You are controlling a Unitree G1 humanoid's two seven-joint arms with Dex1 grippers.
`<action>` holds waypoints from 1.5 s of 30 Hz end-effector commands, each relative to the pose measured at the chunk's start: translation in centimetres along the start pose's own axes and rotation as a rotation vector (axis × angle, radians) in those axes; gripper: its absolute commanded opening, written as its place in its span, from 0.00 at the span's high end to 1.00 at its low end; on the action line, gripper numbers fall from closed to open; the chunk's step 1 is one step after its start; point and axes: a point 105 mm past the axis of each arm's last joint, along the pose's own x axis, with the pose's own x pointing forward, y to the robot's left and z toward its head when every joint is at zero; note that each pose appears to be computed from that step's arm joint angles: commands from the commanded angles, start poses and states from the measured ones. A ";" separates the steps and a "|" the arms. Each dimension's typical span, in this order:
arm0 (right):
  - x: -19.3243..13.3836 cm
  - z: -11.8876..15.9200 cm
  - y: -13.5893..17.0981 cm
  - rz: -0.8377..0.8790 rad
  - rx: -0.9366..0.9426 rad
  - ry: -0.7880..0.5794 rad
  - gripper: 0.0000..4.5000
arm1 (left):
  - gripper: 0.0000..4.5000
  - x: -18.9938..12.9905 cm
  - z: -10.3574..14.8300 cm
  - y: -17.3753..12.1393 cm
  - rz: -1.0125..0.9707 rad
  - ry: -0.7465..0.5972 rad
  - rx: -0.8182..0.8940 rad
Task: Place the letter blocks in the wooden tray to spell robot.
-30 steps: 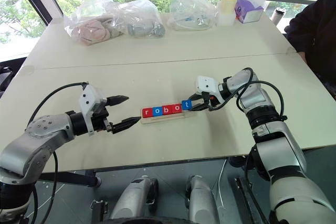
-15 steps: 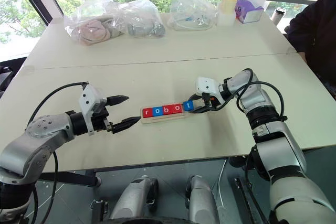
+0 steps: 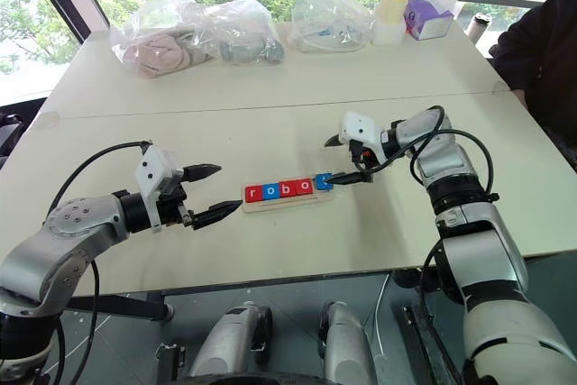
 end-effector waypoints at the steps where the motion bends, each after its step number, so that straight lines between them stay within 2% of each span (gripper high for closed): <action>1: -1.7 0.7 -1.7 -0.132 -0.056 0.003 0.01 | 0.00 0.0 1.0 -0.2 -0.002 -0.031 0.038; 13: -0.7 -1.2 -1.3 -0.178 -0.066 0.049 0.01 | 0.00 0.2 1.0 -0.1 -0.014 -0.034 0.037; 33: 0.9 -0.5 -0.1 -0.101 -0.081 0.022 0.01 | 0.00 0.0 1.0 -0.1 -0.003 -0.029 0.035; 45: 0.0 -0.3 0.0 -0.103 -0.087 0.040 0.01 | 0.00 0.0 0.9 -0.1 -0.004 -0.030 0.036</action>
